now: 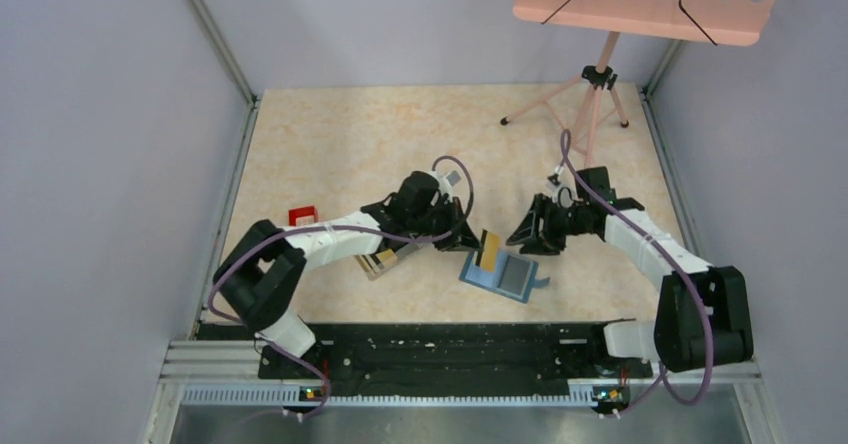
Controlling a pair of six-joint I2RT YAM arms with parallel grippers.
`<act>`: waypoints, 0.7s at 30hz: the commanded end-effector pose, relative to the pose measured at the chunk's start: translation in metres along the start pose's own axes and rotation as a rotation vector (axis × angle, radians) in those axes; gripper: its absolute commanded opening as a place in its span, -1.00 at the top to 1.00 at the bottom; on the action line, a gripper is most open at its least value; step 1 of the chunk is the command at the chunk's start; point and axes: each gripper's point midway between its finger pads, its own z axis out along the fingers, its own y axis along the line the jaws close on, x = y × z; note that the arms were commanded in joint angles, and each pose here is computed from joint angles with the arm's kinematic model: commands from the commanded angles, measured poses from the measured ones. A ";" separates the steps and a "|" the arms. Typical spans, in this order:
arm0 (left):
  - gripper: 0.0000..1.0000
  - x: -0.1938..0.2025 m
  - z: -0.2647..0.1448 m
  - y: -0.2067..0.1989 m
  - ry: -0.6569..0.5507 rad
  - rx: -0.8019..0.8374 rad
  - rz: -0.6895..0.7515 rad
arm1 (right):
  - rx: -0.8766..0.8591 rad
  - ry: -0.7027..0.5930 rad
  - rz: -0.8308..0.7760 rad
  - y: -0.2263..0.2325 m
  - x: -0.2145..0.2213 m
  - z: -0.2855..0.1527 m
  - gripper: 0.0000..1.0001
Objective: Put the credit cards into the card holder
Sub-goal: Insert the credit card into the card holder.
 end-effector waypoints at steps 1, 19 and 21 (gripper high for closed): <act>1.00 0.002 0.029 -0.021 0.054 0.064 0.106 | 0.131 -0.024 0.043 -0.037 0.018 -0.013 -0.01; 1.00 0.020 0.071 0.022 0.177 0.012 0.113 | 0.345 -0.028 0.139 -0.090 0.038 -0.014 -0.01; 1.00 0.019 0.073 0.021 0.179 0.016 0.114 | 0.356 -0.039 0.153 -0.091 0.037 -0.014 0.00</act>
